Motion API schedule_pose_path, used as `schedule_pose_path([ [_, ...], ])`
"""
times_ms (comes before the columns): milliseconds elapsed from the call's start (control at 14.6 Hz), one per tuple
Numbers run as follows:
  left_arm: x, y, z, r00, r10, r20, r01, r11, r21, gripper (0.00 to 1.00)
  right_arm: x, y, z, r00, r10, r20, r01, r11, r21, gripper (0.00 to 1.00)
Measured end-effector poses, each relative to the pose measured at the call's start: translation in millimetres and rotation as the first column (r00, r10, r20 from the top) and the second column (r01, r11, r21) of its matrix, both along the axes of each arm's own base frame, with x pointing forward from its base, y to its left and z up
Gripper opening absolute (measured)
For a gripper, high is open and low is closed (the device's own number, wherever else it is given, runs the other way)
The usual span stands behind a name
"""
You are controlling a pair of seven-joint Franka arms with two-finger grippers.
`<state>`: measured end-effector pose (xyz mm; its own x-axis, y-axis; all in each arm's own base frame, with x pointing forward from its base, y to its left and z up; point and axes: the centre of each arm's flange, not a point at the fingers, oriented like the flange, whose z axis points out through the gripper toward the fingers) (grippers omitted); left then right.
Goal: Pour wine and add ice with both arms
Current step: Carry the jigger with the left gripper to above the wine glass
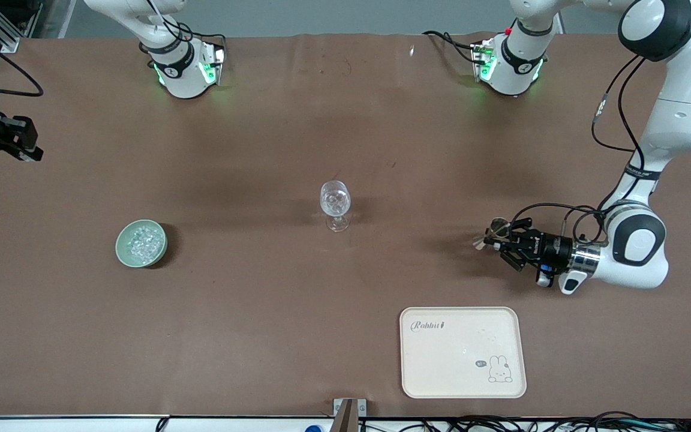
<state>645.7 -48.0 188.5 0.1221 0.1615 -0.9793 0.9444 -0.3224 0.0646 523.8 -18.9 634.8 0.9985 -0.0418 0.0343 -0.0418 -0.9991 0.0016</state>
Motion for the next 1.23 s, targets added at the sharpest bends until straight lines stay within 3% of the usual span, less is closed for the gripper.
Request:
schedule_pose_path([
  [616,4,-92,38,0.997,0.077,-0.027,-0.074,0.995,0.071,0.21,0,-8,-2,1.0,-0.015,-0.004,0.015,1.0,0.0,0.25],
  [1233,-23,-176,89,0.991,0.129,-0.029,-0.122,0.978,0.169,0.21,0,-8,-2,1.0,-0.015,-0.003,0.015,1.0,0.0,0.25],
])
